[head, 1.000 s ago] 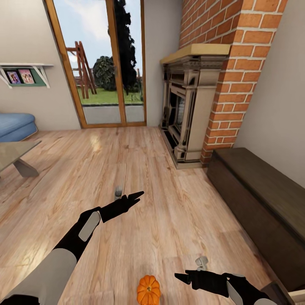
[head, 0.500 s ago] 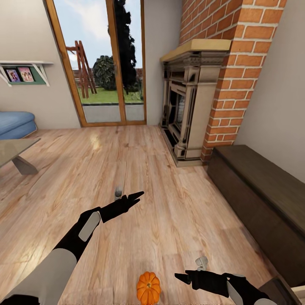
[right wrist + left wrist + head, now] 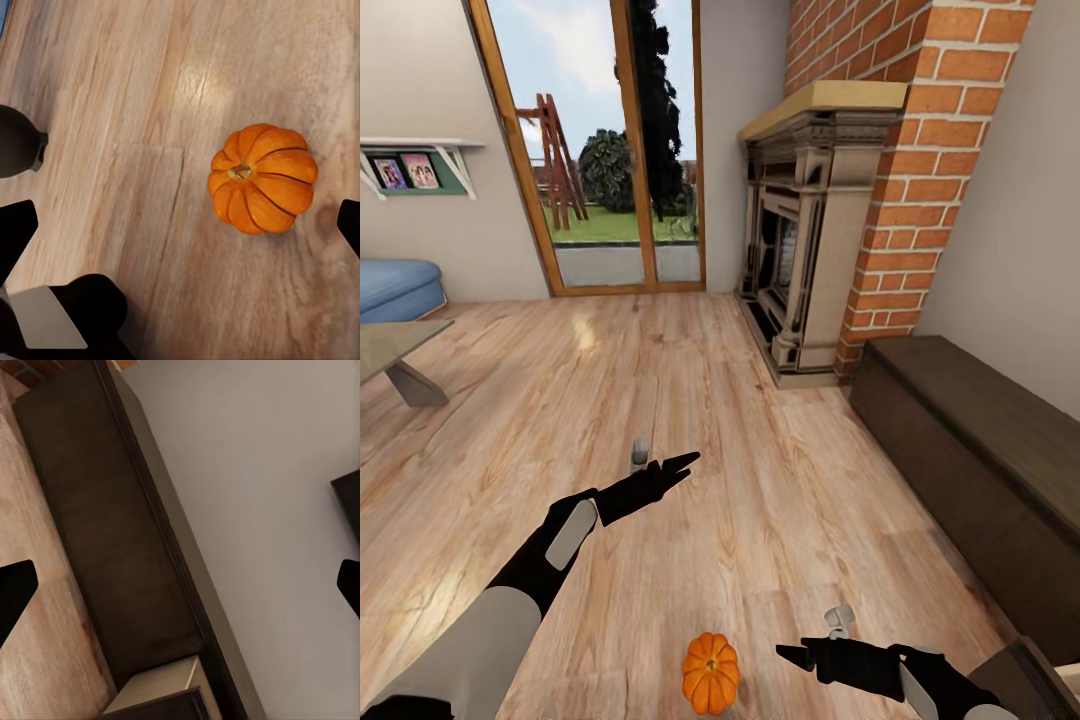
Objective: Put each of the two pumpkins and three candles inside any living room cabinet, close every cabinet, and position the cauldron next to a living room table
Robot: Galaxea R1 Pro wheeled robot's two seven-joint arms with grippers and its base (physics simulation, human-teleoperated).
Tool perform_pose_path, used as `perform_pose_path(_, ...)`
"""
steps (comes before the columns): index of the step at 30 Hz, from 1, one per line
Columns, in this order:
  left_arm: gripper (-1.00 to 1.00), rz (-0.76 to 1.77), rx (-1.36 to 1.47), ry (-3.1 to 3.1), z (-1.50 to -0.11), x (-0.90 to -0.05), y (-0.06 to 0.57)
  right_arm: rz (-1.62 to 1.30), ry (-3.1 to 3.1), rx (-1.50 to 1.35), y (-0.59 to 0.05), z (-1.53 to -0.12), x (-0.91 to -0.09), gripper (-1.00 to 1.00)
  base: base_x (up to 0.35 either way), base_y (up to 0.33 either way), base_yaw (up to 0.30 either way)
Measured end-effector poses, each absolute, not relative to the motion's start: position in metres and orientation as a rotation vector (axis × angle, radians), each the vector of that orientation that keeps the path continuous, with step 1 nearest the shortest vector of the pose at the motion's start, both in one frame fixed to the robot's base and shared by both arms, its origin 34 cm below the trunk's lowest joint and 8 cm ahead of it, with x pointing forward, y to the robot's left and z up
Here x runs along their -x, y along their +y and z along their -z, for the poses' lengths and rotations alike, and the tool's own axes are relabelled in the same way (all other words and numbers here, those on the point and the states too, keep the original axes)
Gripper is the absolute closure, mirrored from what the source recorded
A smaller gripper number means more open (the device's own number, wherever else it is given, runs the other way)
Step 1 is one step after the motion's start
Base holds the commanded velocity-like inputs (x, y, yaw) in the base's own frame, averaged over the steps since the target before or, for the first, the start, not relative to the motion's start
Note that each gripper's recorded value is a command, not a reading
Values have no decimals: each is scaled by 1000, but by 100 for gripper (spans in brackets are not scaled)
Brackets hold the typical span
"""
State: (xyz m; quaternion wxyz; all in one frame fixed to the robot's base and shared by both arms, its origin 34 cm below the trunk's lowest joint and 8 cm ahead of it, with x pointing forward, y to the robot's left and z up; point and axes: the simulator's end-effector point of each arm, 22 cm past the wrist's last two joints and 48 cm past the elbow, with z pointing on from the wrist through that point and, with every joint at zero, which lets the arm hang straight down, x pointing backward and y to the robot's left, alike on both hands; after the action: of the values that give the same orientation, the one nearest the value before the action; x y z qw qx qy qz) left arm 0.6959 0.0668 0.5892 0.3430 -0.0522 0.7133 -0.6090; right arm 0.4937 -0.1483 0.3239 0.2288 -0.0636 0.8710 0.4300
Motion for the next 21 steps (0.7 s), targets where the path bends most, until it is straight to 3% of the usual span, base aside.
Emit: perform_pose_path(21,-100,1588,159,1876,-540,-688,67,-1197,2422,159,-147,-280,-479,-100,0,0,0)
